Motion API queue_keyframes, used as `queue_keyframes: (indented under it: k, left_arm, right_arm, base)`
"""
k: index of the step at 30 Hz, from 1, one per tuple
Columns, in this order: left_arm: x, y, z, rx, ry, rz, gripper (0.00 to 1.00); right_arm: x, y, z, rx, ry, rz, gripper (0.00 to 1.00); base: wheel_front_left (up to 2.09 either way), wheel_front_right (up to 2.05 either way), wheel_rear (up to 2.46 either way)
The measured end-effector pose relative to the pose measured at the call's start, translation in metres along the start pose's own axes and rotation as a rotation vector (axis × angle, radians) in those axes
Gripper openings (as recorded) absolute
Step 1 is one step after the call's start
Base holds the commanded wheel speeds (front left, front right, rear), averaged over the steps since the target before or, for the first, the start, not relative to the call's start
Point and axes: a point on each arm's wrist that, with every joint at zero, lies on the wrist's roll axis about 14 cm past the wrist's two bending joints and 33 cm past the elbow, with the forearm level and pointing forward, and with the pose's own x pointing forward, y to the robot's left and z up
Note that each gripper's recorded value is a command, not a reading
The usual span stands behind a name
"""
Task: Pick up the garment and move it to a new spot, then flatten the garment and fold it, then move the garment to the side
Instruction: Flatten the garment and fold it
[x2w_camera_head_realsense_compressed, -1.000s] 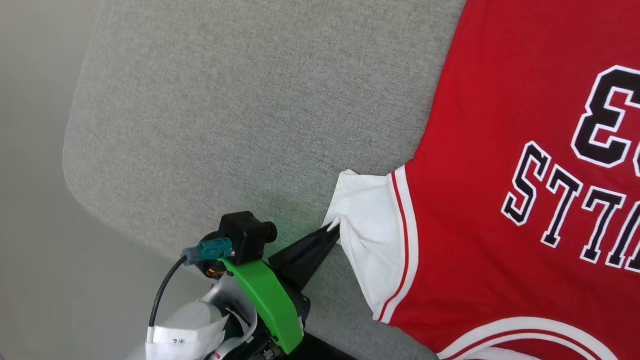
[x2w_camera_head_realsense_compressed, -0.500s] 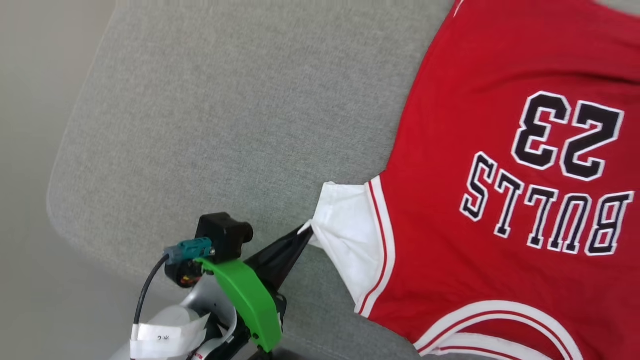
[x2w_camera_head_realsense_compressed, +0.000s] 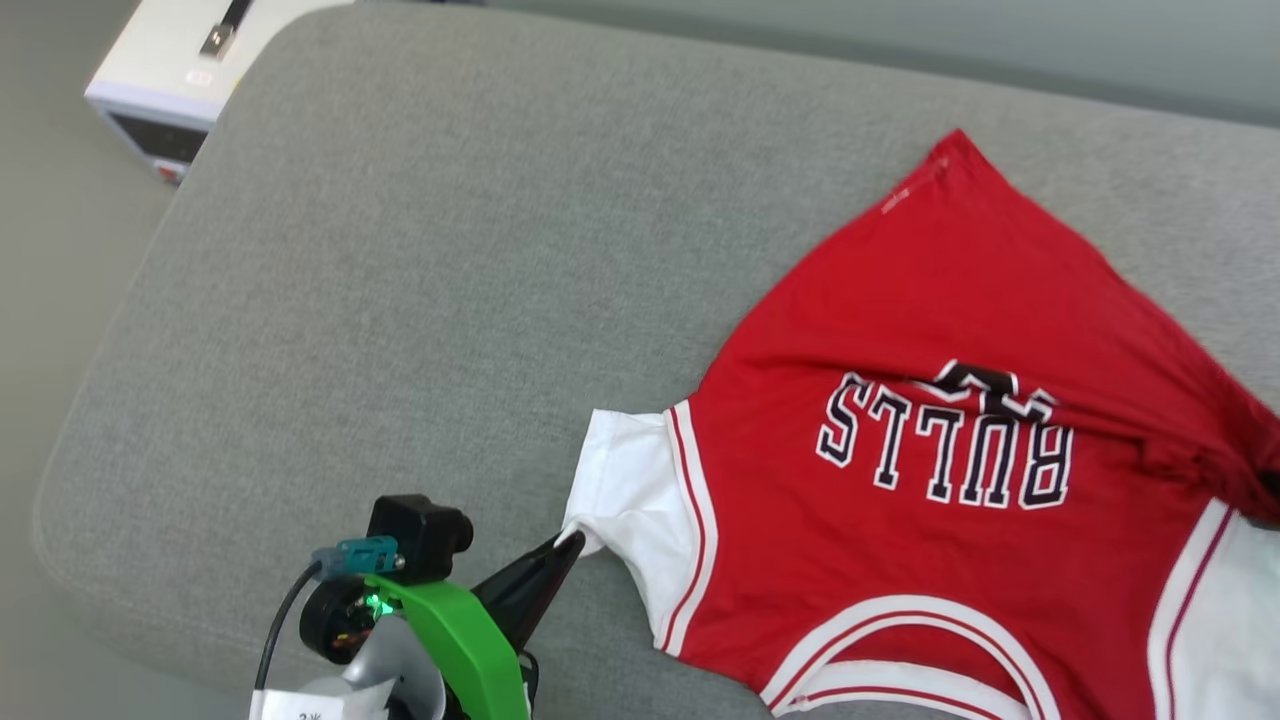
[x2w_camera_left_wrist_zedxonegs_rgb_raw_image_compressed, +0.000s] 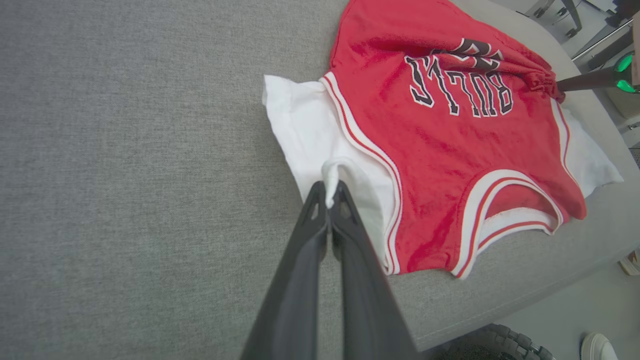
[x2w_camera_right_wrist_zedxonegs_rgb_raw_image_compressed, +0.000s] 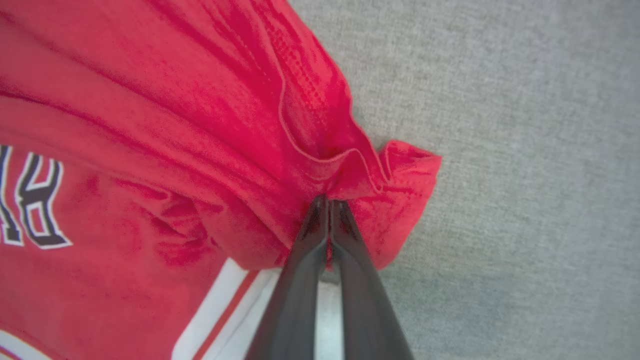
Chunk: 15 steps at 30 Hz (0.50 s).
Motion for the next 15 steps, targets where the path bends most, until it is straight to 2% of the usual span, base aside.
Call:
queue_keyframes:
  k: [9,15]
  left_arm:
    - [-0.010,-0.018,0.012,0.022,-0.064,-0.043,0.00]
    - [-0.007,-0.032,0.009,0.018,-0.073,-0.084,0.00]
  right_arm:
    - [-0.055,-0.036,-0.060,0.091,-0.039,-0.080,0.00]
    - [-0.060,-0.028,-0.113,0.158,0.005,-0.068,0.00]
  base:
    - [0.00,0.00,0.00]
    - [0.00,0.00,0.00]
